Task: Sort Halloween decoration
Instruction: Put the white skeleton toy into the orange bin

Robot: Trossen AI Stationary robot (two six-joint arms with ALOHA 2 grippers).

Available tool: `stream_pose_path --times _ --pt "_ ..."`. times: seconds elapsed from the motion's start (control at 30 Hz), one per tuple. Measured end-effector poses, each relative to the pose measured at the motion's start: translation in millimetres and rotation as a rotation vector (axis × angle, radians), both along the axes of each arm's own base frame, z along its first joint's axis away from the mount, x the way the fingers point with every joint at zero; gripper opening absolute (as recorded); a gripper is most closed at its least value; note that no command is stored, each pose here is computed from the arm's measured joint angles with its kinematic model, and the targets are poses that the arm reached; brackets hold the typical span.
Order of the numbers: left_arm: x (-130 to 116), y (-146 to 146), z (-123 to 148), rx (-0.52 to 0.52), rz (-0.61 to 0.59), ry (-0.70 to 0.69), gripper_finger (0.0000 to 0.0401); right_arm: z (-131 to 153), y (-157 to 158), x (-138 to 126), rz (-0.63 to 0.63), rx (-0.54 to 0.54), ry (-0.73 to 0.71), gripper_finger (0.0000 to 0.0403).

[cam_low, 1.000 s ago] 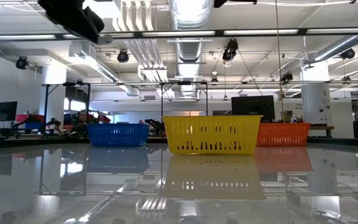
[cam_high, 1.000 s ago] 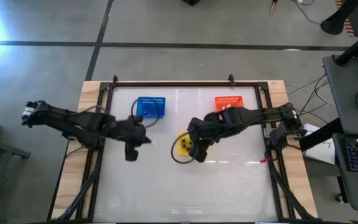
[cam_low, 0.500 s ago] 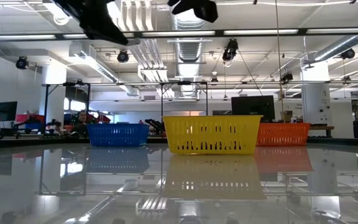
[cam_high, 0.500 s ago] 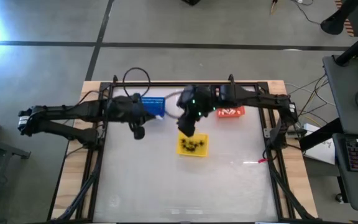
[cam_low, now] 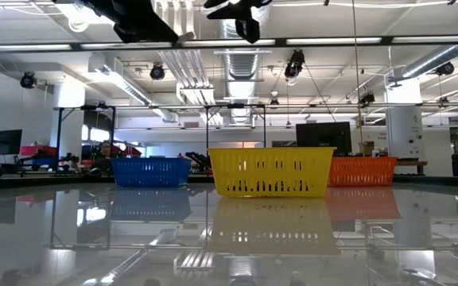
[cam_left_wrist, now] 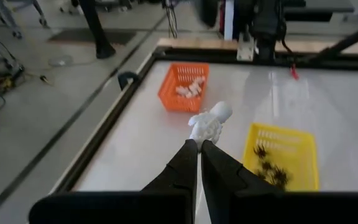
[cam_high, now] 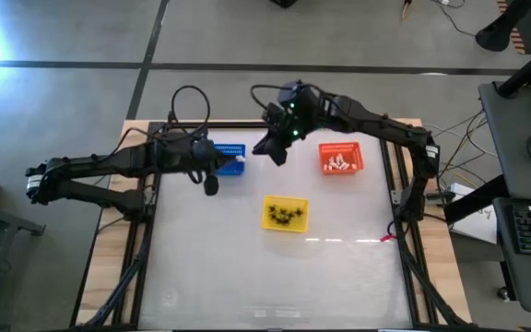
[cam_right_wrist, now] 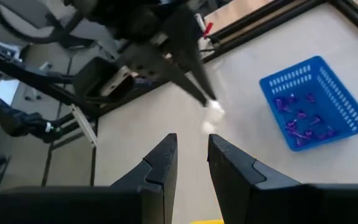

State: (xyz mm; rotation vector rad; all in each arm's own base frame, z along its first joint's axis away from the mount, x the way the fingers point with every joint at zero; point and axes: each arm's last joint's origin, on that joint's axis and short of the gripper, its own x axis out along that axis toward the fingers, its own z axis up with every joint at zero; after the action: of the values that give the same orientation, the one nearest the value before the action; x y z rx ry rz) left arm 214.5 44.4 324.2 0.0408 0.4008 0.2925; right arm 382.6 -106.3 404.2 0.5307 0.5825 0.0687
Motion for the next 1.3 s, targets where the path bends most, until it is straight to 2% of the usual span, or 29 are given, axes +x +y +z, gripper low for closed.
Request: stream_pose_path --times 0.17,0.37,0.53,1.3 --pt "2 3 6 0.023 0.008 -0.062 0.0000 -6 -17 -2 -0.019 -0.001 0.005 0.0082" --pt "2 5 9 0.046 0.010 -0.089 0.0000 -16 -26 8 0.045 0.051 -0.024 0.0082" --pt "2 5 9 0.044 0.004 -0.088 0.0000 -24 -29 14 0.060 0.075 -0.015 0.0082" --pt "3 7 9 0.066 -0.019 -0.088 0.0000 -26 -31 19 0.025 0.106 -0.045 0.0082"
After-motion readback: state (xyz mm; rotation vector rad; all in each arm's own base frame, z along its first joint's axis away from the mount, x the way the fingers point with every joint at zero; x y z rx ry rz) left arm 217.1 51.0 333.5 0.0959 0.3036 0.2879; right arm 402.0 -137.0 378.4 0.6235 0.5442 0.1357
